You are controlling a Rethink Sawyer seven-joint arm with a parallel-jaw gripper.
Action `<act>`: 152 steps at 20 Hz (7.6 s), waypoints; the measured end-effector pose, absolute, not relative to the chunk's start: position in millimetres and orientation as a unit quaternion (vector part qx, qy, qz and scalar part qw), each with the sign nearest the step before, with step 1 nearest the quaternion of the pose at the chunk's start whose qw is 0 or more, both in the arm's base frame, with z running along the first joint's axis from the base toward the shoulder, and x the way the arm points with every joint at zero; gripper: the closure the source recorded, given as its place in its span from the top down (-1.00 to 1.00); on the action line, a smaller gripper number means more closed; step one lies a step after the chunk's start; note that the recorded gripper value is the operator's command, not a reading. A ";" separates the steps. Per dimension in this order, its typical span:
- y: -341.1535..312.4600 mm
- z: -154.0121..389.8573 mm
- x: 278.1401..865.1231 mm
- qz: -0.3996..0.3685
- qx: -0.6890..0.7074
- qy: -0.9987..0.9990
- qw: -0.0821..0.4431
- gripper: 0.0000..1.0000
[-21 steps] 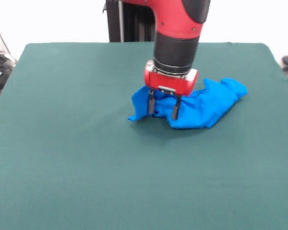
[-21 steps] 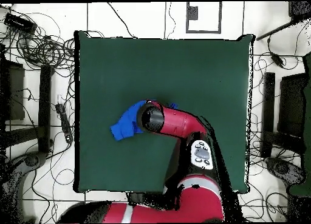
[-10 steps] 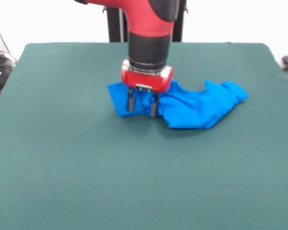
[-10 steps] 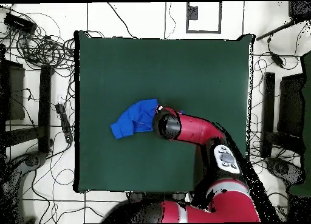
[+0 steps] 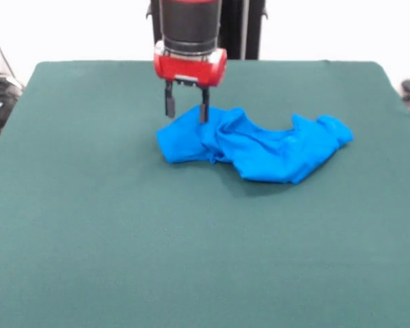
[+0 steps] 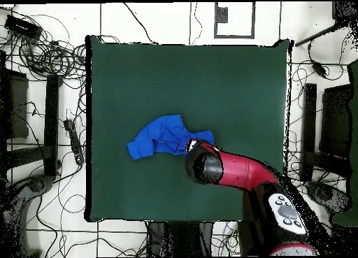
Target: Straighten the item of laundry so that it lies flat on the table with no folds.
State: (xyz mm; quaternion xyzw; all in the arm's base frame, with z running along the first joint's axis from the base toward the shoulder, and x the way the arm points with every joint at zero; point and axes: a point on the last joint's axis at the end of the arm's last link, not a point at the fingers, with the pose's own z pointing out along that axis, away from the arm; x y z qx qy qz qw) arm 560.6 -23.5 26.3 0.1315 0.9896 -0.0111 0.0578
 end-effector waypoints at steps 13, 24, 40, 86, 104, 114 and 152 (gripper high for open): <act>20.9 42.6 561.3 -0.003 0.093 0.993 0.068 1.00; 55.4 31.6 572.5 -0.001 0.061 0.995 0.073 1.00; 70.0 -2.8 561.0 0.005 0.053 0.998 0.046 1.00; 90.4 -37.7 543.1 0.003 0.034 0.999 0.019 1.00; 77.9 -44.4 552.2 -0.005 0.041 0.999 0.022 -1.00; 77.7 -44.4 552.3 -0.004 0.041 0.999 0.022 -1.00; 44.0 106.4 609.5 -0.010 0.095 0.990 0.106 -1.00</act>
